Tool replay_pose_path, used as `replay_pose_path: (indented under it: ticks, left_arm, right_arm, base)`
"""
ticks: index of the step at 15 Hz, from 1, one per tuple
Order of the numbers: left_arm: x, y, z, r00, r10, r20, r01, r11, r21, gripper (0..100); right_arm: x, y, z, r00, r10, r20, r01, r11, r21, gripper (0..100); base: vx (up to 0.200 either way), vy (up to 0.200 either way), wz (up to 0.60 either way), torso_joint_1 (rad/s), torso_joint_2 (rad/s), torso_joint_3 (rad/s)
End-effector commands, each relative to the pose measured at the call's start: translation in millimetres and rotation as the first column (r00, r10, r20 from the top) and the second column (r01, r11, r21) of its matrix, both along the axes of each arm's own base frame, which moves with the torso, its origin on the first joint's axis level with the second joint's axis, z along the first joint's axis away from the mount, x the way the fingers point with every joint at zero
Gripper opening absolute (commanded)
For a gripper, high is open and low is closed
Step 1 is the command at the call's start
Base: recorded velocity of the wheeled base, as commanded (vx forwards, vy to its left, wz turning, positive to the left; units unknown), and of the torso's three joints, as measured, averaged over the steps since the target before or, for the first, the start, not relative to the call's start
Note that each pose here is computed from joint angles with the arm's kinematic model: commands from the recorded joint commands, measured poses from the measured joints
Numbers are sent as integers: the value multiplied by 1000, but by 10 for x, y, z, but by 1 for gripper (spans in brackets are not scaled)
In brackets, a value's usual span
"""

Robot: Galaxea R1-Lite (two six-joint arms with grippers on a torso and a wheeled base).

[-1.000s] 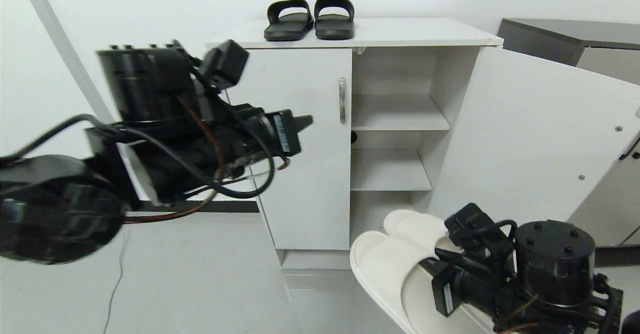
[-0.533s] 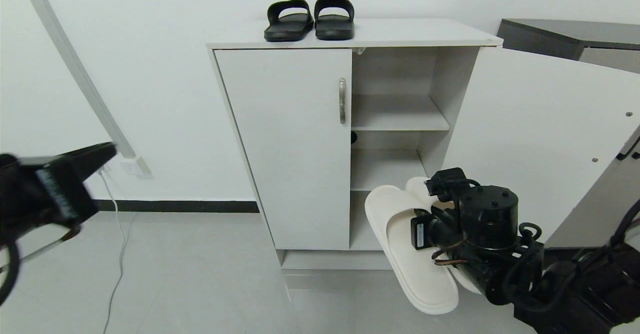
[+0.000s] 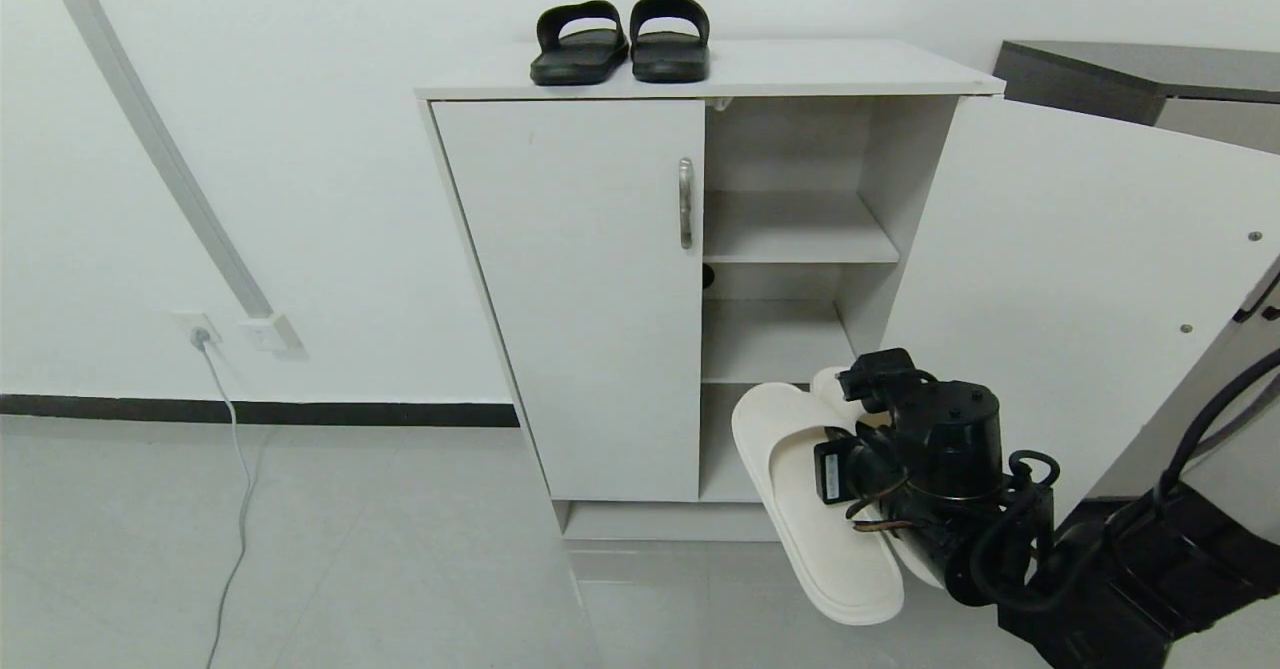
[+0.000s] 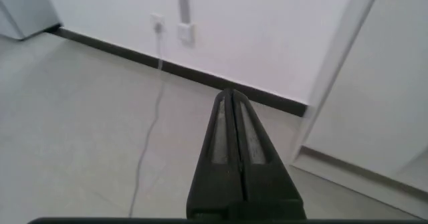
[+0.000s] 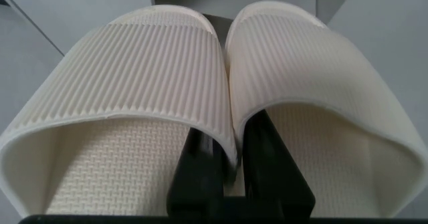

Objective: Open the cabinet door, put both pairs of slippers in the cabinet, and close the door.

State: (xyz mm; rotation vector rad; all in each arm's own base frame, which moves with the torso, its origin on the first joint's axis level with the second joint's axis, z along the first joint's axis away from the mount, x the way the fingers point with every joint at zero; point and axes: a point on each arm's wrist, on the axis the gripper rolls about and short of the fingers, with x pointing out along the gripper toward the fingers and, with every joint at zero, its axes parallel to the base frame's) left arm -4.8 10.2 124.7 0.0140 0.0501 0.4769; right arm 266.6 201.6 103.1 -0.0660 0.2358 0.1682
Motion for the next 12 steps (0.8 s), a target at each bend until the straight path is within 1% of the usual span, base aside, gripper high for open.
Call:
replay_pose_path:
  ticks: [1,2,3,4,5,6,7,8,9,12]
  left_arm:
    - [-138,-22,-427,1000,14,11,-14,1000,3,0]
    - [-131,-37,-427,998,-60,10,60,998,3,0]
    - [-124,-55,-429,989,-145,8,145,989,1,0]
    - [-115,-83,-432,962,-273,5,273,962,-5,0]
    - [-113,-108,-453,926,-377,-11,377,926,-15,0]
    - [-119,-120,-488,901,-430,-47,429,903,-38,0]
    - [-153,-111,-485,877,-481,7,481,877,-2,0]
    - [-180,-109,-494,864,-503,37,502,864,23,0]
    - [-179,-110,-494,868,-496,39,496,868,16,0]
    - [-179,-110,-494,868,-496,39,496,868,16,0]
  right_arm:
    - [-18,19,-11,1000,8,-2,-8,1000,-2,0]
    - [-43,24,-31,1000,14,-10,-14,1000,-8,0]
    - [-57,39,-34,1000,21,-11,-21,1000,-8,0]
    - [-70,55,-34,1000,27,-11,-28,1000,-8,0]
    - [-75,57,-37,1000,29,-12,-29,1000,-9,0]
    - [-81,59,-49,999,30,-16,-31,999,-12,0]
    - [-87,54,-57,999,30,-18,-31,999,-14,0]
    - [-92,63,-56,999,33,-18,-34,999,-14,0]
    - [-102,81,-64,999,40,-19,-40,999,-15,0]
    - [-34,187,-125,999,42,-12,-42,999,-12,0]
  base:
    - [0,0,0,0,0,0]
    - [0,0,0,0,0,0]
    - [0,0,0,0,0,0]
    - [0,0,0,0,0,0]
    - [0,0,0,0,0,0]
    - [0,0,0,0,0,0]
    - [0,0,0,0,0,0]
    - [0,0,0,0,0,0]
    - [0,0,0,0,0,0]
    - [0,0,0,0,0,0]
